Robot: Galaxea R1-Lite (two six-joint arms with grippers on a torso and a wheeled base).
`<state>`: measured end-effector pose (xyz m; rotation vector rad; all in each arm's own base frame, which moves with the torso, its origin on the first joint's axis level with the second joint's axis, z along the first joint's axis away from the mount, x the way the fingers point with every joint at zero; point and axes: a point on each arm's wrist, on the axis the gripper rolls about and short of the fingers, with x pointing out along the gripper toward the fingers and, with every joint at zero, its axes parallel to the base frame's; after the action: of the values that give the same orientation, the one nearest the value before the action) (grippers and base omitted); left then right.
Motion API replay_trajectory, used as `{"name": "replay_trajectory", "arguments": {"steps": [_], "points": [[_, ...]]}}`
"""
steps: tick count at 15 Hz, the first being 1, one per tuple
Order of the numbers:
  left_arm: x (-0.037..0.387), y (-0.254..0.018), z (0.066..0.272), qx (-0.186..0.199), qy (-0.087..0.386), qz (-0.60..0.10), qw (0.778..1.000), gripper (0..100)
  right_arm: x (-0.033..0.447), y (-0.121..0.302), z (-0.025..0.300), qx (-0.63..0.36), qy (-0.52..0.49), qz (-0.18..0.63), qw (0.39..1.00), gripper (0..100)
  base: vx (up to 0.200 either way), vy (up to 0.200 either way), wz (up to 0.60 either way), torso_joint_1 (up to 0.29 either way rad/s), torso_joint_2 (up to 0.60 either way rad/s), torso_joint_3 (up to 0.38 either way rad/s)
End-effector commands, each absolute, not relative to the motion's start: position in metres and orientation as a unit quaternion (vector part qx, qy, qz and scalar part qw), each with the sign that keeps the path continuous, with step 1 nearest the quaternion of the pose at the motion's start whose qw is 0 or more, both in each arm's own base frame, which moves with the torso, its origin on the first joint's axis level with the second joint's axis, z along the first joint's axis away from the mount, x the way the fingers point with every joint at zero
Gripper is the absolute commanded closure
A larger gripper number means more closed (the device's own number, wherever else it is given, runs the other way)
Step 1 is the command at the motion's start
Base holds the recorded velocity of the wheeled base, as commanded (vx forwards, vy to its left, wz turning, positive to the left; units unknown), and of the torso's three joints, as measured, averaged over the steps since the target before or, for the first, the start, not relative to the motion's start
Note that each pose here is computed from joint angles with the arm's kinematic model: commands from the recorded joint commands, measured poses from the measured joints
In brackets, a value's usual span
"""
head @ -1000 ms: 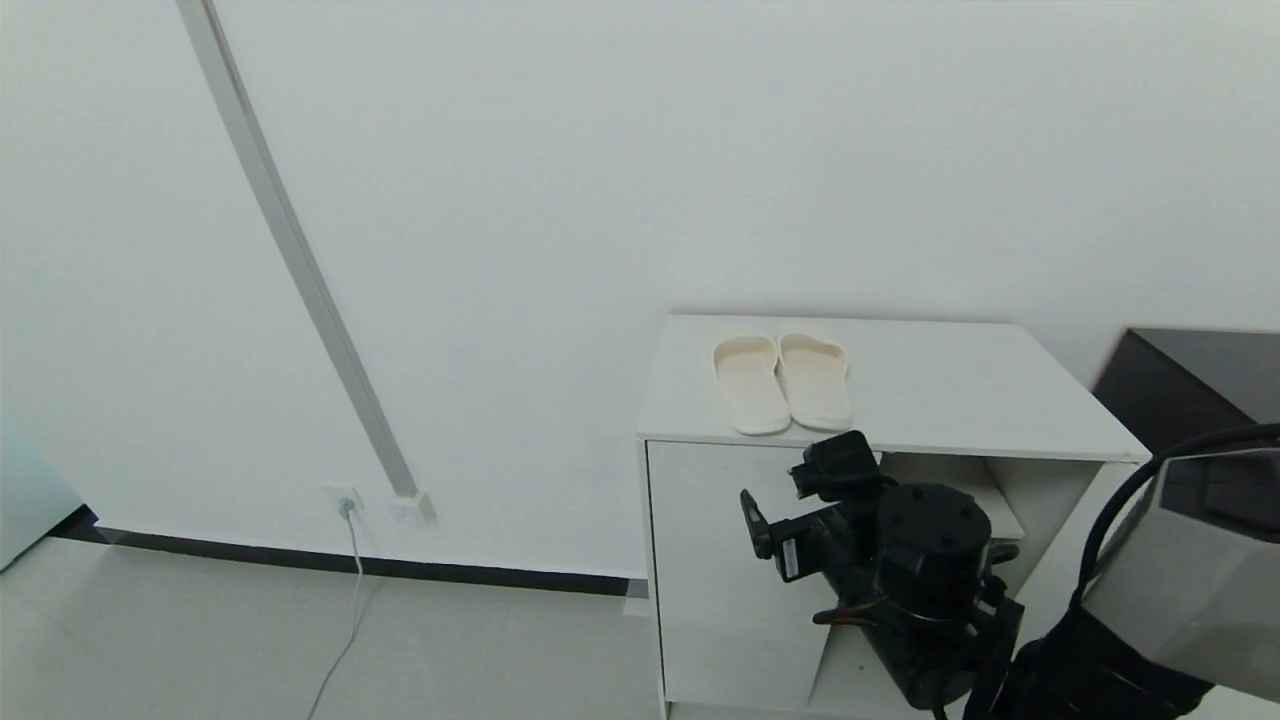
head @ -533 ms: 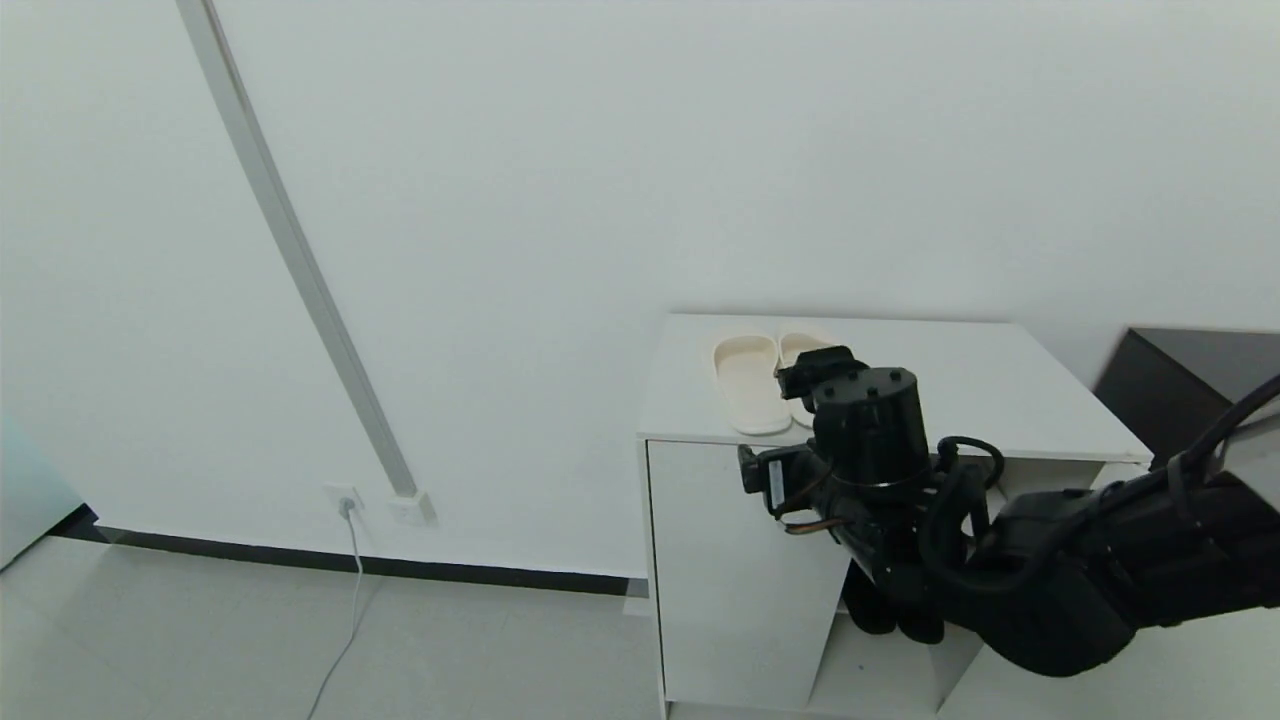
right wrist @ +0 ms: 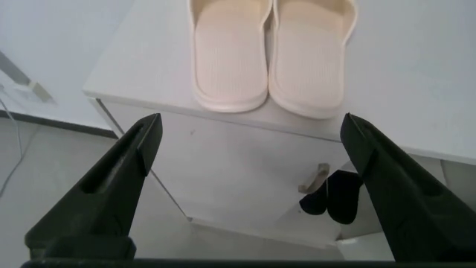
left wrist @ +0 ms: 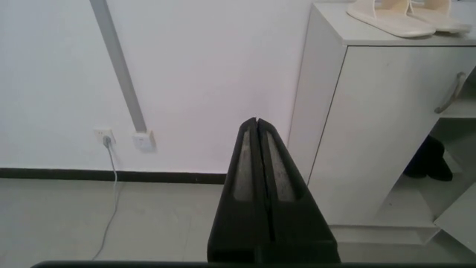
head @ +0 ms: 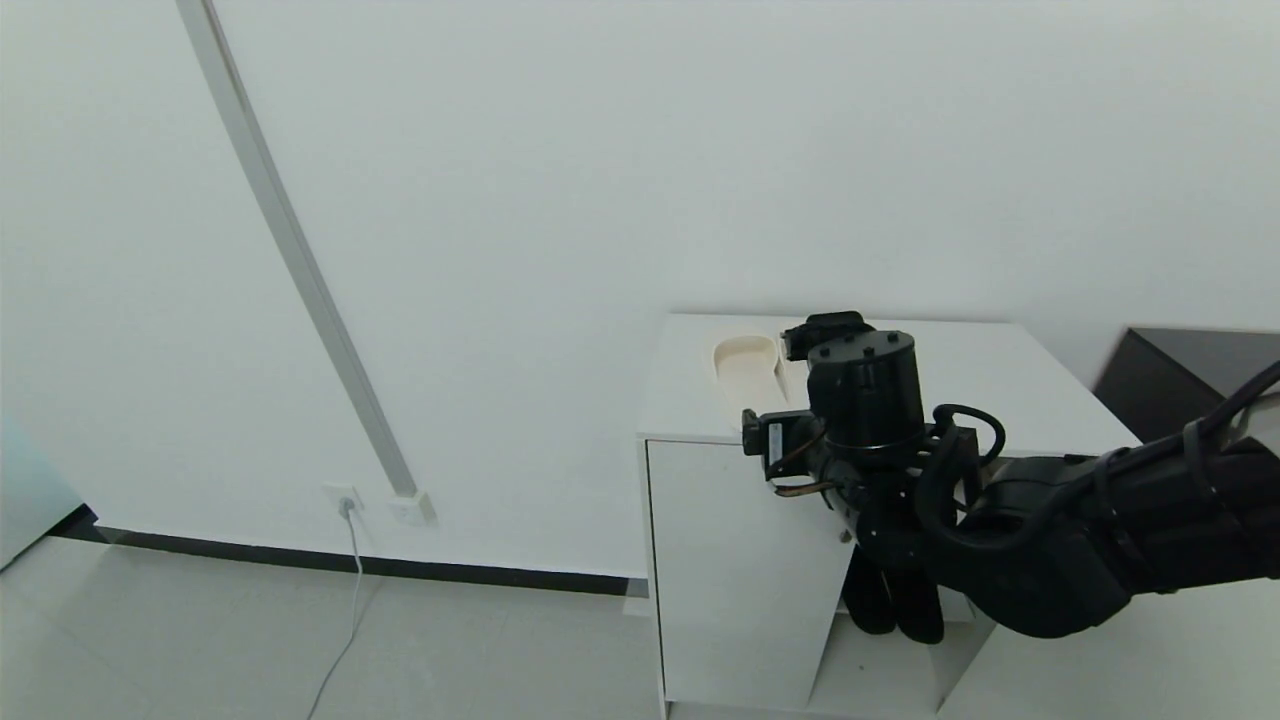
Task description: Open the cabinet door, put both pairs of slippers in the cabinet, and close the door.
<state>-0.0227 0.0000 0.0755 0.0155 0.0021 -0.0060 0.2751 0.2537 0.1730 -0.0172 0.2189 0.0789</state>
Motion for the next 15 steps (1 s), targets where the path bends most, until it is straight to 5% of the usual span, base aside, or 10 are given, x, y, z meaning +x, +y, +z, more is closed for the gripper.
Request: {"name": "replay_trajectory", "arguments": {"steps": [1,9,15], "points": [[-0.023,0.0,0.076,0.008,0.001,-0.003,1.0,100,0.278,0.251,0.166,-0.01,0.112,0.034,0.993,0,0.2,0.0,0.0,-0.002,0.0,0.002],[-0.023,0.0,0.076,0.008,0.001,-0.004,1.0,100,0.288,0.236,0.141,-0.012,0.121,0.018,0.992,0,0.2,0.0,0.0,0.005,0.0,0.001],[-0.023,0.0,0.076,0.008,0.001,-0.003,1.0,100,0.327,0.248,0.121,0.0,0.125,0.052,0.991,0,0.0,0.0,0.0,0.0,0.0,0.0]]}}
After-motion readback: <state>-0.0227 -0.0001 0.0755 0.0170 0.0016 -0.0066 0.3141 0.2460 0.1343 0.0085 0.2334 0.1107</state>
